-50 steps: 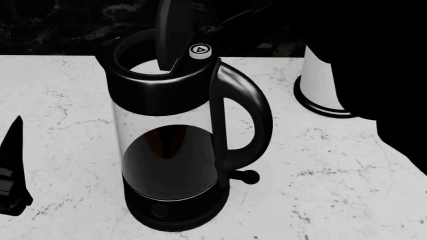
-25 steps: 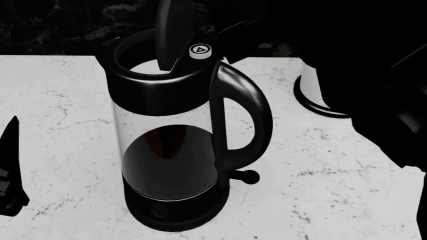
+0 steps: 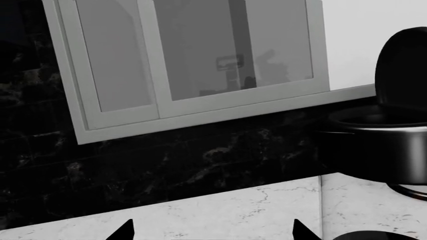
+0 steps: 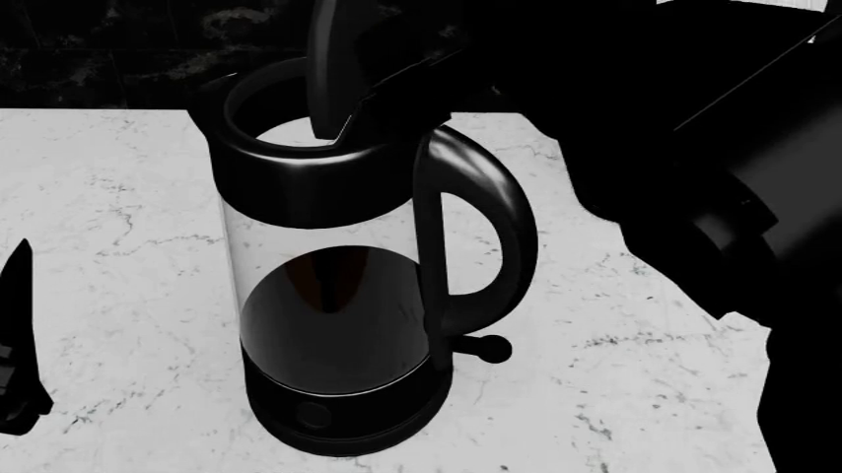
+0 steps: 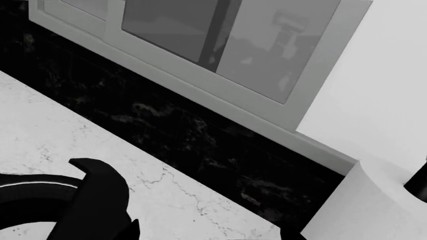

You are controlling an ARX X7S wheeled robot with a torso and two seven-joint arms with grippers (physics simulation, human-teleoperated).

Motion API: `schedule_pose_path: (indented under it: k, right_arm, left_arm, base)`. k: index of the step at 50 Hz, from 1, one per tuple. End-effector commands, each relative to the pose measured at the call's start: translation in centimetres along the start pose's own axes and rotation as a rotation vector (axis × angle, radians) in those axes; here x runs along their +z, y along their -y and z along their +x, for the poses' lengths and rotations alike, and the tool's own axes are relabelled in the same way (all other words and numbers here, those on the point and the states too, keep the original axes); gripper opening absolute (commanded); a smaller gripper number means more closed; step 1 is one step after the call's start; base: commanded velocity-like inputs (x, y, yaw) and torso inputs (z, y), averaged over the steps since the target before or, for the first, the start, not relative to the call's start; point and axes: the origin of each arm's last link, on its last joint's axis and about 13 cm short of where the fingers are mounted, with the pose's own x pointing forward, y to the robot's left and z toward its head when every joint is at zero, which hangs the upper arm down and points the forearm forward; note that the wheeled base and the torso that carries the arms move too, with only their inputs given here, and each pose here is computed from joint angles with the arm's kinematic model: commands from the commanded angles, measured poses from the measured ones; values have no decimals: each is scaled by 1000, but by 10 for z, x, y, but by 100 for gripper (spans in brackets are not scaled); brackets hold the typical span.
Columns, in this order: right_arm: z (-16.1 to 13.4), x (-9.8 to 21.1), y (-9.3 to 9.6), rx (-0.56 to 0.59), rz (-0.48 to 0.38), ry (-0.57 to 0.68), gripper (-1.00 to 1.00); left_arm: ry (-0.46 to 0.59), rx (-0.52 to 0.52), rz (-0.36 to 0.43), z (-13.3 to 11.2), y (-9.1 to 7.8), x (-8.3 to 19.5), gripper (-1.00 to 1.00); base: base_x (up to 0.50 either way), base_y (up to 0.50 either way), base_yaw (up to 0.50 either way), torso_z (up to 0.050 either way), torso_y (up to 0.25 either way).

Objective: Close the lid of the electric kettle.

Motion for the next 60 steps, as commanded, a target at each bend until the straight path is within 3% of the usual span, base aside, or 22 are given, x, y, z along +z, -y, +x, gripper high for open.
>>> schedule_pose_path:
  k: [1, 30, 60]
  right_arm:
    - [12, -5, -11, 49, -4, -23, 100]
    - [30, 5, -32, 144, -30, -11, 100]
    - [65, -12, -73, 302, 6, -36, 100]
  left_arm:
    - [1, 7, -1, -1, -1, -2, 100]
    - [1, 28, -12, -8, -7, -5, 100]
    - [-2, 68, -30, -16, -17, -11, 100]
  base:
    - [0, 0, 0, 0, 0]
    - [0, 0, 1, 0, 0]
    - [4, 5, 8, 0, 0]
